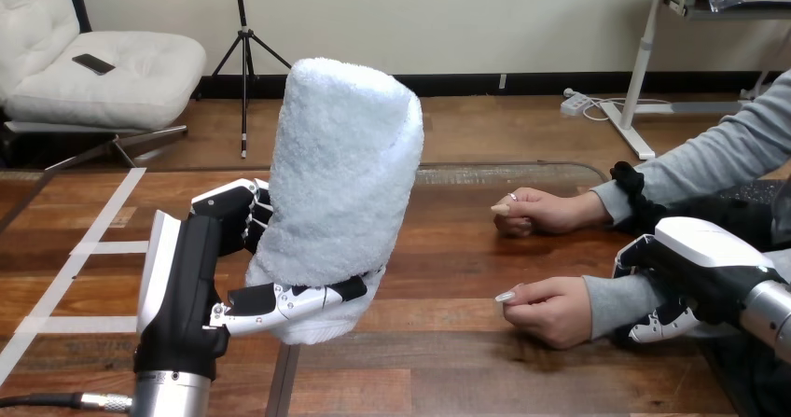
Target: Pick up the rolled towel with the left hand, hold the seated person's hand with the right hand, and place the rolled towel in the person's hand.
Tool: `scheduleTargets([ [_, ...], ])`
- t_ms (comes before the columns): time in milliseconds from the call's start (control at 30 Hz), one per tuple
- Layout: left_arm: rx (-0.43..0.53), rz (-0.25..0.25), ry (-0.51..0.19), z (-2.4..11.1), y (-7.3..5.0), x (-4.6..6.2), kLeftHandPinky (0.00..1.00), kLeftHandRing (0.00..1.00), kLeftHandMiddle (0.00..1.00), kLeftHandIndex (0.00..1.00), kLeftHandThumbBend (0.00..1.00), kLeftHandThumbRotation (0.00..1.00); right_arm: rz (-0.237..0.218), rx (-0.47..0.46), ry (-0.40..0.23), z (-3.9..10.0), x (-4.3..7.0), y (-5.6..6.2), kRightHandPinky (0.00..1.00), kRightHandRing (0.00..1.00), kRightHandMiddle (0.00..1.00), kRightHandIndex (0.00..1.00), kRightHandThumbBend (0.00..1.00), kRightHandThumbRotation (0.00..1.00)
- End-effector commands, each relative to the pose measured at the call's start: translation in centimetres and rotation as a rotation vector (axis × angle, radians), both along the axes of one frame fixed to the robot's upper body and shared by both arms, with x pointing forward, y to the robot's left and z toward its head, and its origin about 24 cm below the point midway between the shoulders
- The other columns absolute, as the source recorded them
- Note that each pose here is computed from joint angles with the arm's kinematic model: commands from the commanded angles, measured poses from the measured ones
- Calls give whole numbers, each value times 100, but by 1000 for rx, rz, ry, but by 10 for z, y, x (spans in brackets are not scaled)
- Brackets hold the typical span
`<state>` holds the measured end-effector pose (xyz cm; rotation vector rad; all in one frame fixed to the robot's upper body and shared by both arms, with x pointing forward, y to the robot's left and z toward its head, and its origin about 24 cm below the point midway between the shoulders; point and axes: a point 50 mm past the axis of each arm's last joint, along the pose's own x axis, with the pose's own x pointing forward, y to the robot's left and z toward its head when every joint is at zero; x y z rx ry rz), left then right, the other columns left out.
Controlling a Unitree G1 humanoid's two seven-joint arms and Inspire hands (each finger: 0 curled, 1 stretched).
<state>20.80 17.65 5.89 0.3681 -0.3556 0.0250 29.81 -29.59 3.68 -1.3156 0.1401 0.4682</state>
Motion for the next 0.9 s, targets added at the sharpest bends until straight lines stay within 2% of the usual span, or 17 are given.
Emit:
scheduleTargets([
  [0, -26, -19, -113, 21, -2, 9, 28, 32, 36, 39, 65, 0, 29, 36, -104, 21, 16, 9, 31, 35, 42, 42, 54, 0],
  [467, -30, -14, -108, 22, -3, 9, 28, 32, 36, 39, 65, 0, 35, 39, -114, 21, 16, 9, 28, 33, 39, 39, 50, 0],
  [867, -21, -16, -115, 22, -3, 9, 28, 31, 35, 39, 65, 0, 30, 24, -98, 22, 17, 9, 30, 34, 41, 41, 47, 4],
])
